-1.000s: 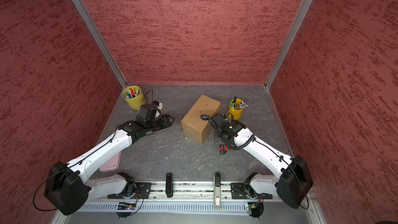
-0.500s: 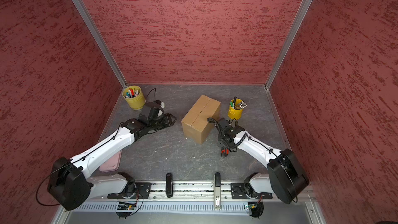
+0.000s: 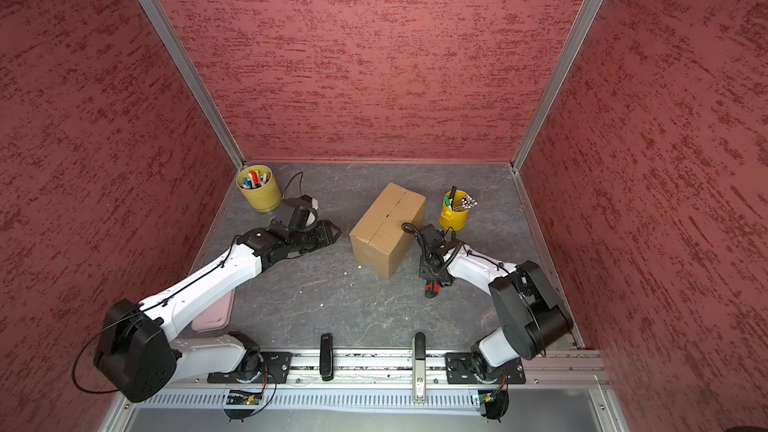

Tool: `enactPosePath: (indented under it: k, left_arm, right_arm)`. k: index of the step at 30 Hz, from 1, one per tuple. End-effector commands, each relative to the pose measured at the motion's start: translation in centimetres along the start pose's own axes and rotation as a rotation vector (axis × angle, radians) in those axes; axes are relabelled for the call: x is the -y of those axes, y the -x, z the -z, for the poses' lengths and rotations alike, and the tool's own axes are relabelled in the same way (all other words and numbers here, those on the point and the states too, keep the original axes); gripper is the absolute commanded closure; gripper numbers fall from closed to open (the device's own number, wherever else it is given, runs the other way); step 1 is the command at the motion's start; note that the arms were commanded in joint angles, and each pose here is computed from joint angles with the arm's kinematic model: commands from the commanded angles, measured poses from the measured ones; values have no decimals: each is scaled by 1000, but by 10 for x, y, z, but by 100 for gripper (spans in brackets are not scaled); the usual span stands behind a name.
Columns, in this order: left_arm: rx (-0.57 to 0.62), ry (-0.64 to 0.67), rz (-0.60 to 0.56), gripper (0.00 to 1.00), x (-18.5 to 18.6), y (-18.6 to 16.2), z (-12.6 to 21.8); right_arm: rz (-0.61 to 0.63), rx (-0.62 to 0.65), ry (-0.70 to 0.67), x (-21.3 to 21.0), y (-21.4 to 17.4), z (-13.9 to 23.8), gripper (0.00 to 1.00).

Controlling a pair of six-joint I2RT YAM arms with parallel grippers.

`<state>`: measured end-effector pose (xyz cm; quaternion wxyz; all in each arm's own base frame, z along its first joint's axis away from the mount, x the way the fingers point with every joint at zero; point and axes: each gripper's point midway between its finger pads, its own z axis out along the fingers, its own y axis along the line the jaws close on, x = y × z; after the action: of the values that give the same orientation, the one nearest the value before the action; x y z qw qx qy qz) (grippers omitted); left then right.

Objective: Unpack the express box

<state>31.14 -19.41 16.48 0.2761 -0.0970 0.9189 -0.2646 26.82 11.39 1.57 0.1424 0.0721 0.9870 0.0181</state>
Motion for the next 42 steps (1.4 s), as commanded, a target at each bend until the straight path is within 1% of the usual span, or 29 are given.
enactPosePath:
  k: [1,4,7,15,19,23,32,34,38,40,42]
  left_arm:
    - [7,1,10,46,2,1,4]
    - [5,1,18,46,1,-1,6]
    - [4,8,22,46,-1,-4,7]
    - [-3,19,37,46,-5,-10,5]
    - [-3,14,39,46,-3,-10,9]
    - [-10,3,36,46,2,-19,19]
    - [-13,32,17,46,10,-51,32]
    - [-16,43,11,46,10,-58,31]
    - [-26,69,-4,46,11,-72,24]
    - [-26,71,-14,46,16,-77,21]
    - [-22,73,-29,46,21,-80,16]
  right_arm:
    - [-6,-4,-7,1,4,-8,81]
    - [2,-1,-13,2,8,-7,70]
    - [9,4,-19,2,11,-3,63]
    - [22,8,-29,4,20,4,50]
    - [23,26,-35,4,27,19,48]
    - [37,87,15,-3,43,58,47]
    - [134,218,133,-28,85,146,46]
    - [153,277,155,-34,99,166,45]
    - [203,436,213,-54,140,208,42]
    - [205,502,205,-59,160,219,40]
    - [220,547,191,-64,176,220,35]
